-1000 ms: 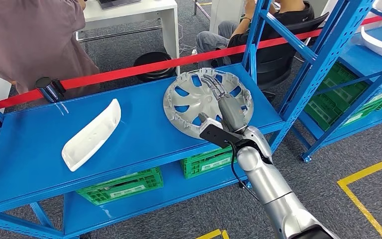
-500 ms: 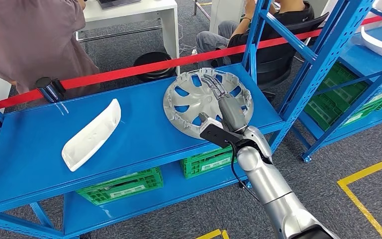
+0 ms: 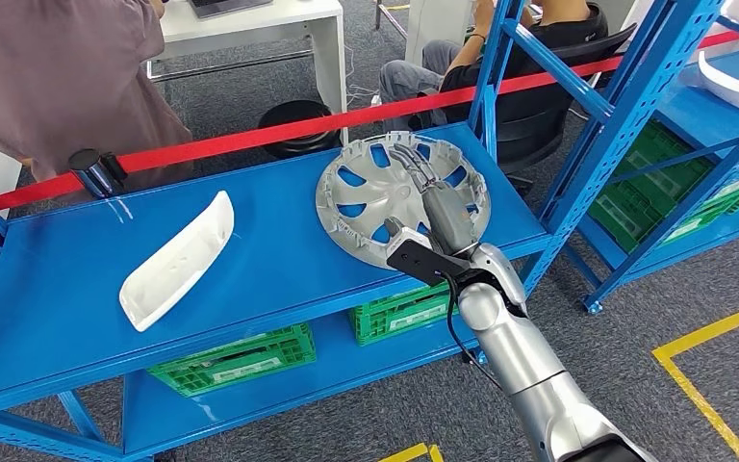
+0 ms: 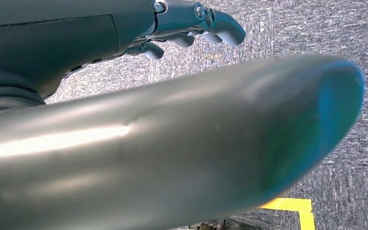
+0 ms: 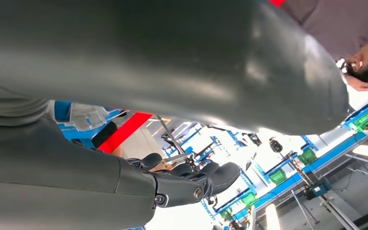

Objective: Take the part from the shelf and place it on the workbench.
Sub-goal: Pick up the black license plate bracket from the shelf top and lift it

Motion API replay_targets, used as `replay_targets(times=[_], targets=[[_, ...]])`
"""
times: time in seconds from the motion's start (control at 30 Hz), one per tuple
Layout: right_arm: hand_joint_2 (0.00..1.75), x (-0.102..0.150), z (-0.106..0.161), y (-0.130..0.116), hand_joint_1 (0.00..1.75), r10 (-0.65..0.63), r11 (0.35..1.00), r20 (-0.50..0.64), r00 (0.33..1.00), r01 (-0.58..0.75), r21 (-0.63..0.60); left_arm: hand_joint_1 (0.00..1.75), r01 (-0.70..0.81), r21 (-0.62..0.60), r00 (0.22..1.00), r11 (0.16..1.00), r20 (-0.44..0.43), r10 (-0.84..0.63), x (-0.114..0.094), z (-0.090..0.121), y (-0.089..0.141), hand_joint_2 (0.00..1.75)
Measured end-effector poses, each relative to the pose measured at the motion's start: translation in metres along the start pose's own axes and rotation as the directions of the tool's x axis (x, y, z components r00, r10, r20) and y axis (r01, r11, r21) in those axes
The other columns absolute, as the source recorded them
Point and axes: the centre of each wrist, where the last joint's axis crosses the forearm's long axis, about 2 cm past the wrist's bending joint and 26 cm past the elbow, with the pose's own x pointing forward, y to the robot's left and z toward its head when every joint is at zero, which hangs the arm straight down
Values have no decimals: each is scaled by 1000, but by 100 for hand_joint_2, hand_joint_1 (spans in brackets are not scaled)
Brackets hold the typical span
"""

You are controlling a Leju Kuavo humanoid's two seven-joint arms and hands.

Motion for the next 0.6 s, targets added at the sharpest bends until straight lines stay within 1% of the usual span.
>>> replay_targets(times=[0.07,0.1,0.17,0.2,0.23,0.3,0.37,0.6], targets=[[0,-2,8,3,0,40,999,-37,999,-41,-3,0,0,-3,1000,1000,10,0,1,1,-1,0],[0,-2,19,5,0,116,993,-89,989,-117,-10,0,0,-6,1000,1000,19,0,1,2,-3,0],[0,0,47,9,0,316,945,-196,928,-326,-21,0,2,-14,1000,1000,29,-2,1,5,-8,0],[0,3,57,9,0,402,908,-226,887,-418,-28,0,3,-18,1000,1000,27,-2,0,8,-10,0],[0,5,63,8,0,450,883,-232,862,-469,-30,0,3,-21,1000,1000,25,-2,0,9,-12,0],[0,8,68,6,0,494,857,-224,840,-514,-36,0,-1,-28,1000,1000,25,1,1,11,-16,0],[0,10,72,5,0,514,845,-215,830,-533,-37,0,-3,-34,1000,999,29,4,4,13,-19,0],[0,14,76,1,0,538,829,-215,815,-558,-43,0,0,-42,1000,999,20,1,5,15,-22,0]])
